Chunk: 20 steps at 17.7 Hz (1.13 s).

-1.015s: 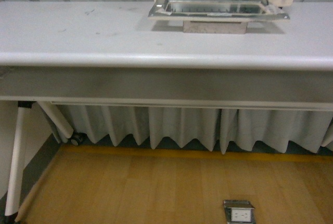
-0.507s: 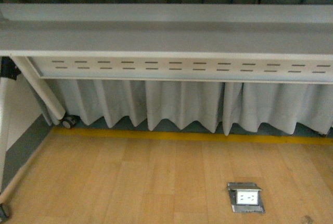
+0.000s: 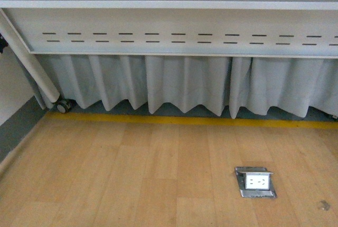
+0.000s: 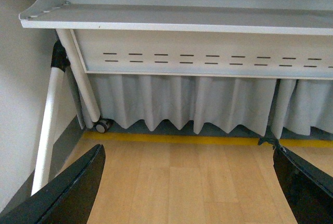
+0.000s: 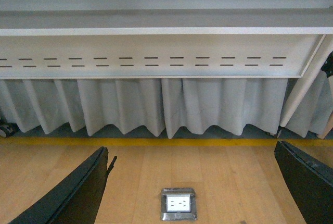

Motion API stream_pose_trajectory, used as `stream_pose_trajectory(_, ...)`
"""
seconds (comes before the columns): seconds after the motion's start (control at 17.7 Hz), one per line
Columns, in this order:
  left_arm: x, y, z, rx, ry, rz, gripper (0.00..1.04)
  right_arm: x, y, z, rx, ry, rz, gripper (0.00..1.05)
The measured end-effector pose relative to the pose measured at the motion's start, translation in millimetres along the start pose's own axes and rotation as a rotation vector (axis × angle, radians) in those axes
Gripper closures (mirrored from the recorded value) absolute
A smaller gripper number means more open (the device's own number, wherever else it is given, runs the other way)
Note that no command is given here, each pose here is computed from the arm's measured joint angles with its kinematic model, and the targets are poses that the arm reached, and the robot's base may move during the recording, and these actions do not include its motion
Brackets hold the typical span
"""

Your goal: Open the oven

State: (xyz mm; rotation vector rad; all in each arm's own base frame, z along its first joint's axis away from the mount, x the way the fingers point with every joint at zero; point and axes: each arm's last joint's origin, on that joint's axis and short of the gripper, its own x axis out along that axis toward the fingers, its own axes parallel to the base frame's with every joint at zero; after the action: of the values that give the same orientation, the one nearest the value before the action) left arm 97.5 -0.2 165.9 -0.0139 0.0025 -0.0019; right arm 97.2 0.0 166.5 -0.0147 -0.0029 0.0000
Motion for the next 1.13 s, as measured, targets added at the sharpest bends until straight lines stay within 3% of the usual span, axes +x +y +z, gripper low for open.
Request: stream_pose_trajectory(1.13, 0.0, 0.0, 0.1, 0.000, -0.002, 0.000, 0.07, 0.0, 0.0, 0.1, 0.000, -0.001, 0.000, 0.06)
